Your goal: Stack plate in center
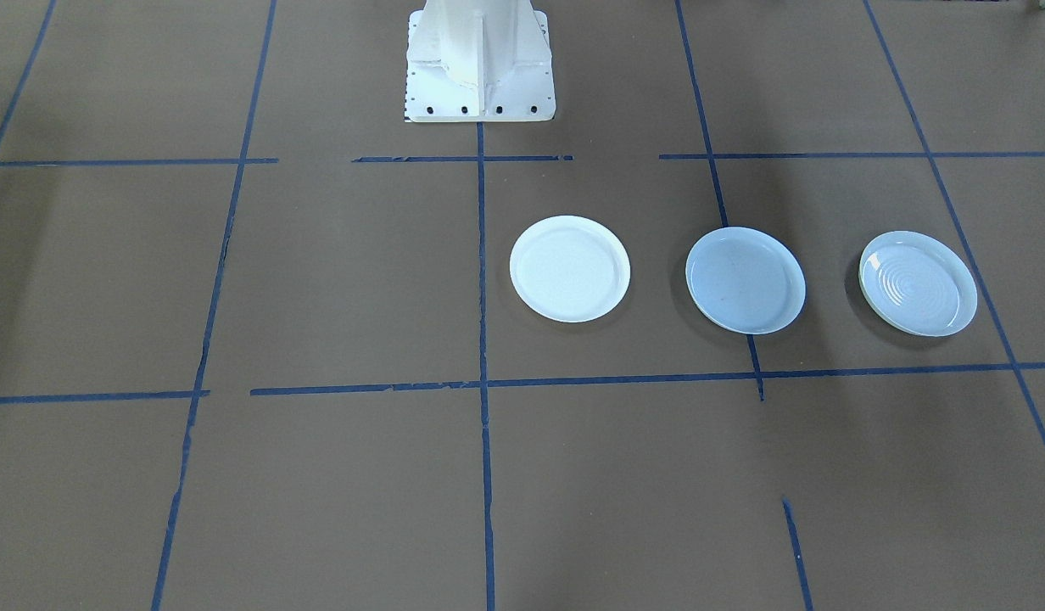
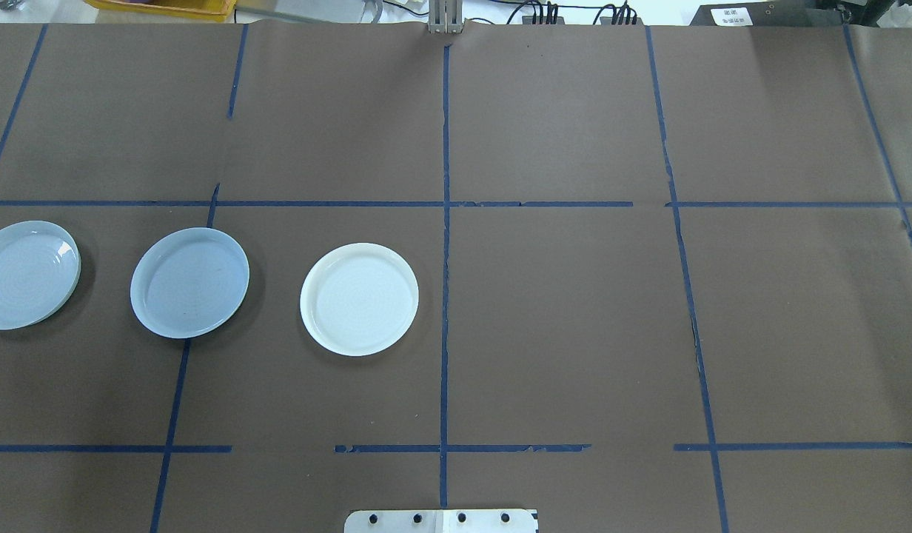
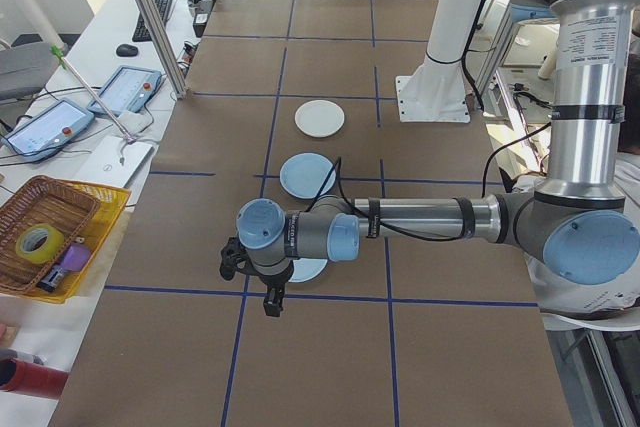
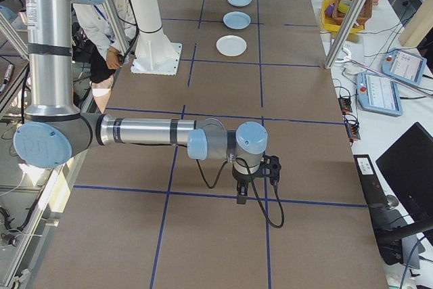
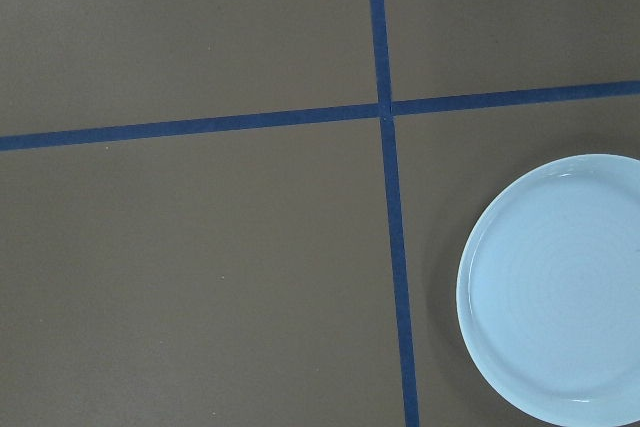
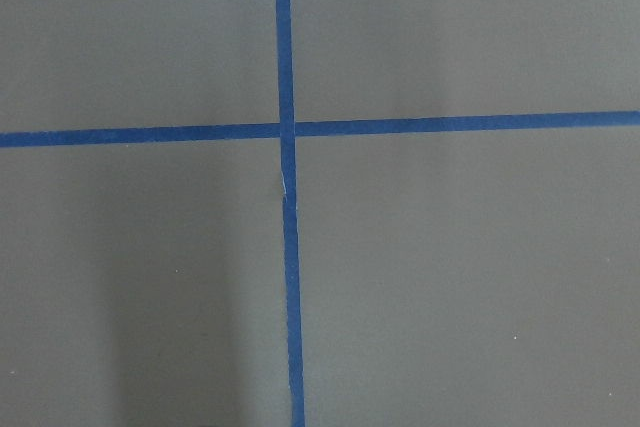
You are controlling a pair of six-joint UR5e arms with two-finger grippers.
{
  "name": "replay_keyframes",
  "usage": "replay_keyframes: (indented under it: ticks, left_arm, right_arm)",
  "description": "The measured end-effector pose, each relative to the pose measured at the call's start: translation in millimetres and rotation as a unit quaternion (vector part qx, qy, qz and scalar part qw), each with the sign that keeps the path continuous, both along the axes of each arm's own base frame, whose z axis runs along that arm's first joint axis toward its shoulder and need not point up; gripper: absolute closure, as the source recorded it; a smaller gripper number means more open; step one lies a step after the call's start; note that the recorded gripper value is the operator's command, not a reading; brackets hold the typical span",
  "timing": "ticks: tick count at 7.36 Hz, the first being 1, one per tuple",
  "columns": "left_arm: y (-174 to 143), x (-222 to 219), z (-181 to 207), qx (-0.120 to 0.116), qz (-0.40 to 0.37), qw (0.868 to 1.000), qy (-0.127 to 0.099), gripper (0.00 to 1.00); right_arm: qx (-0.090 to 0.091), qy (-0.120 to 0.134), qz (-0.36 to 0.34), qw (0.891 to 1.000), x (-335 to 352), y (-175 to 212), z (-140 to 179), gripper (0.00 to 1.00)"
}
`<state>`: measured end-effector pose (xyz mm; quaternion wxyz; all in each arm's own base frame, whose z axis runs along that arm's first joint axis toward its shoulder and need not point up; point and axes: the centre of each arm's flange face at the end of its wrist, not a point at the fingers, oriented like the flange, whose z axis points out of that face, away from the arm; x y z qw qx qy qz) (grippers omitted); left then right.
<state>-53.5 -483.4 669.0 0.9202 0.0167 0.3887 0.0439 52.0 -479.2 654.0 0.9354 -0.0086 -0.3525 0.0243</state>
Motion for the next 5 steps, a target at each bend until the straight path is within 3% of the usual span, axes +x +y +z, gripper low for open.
replay_keyframes:
  ticks: [5]
  left_arm:
    - [-1.2,0.2,-7.0,0.009,0.002,1.000,0.000,0.00]
  right_arm:
    - [0.000,0.000,0.000,1.000,0.3,0.0,0.0,0.00]
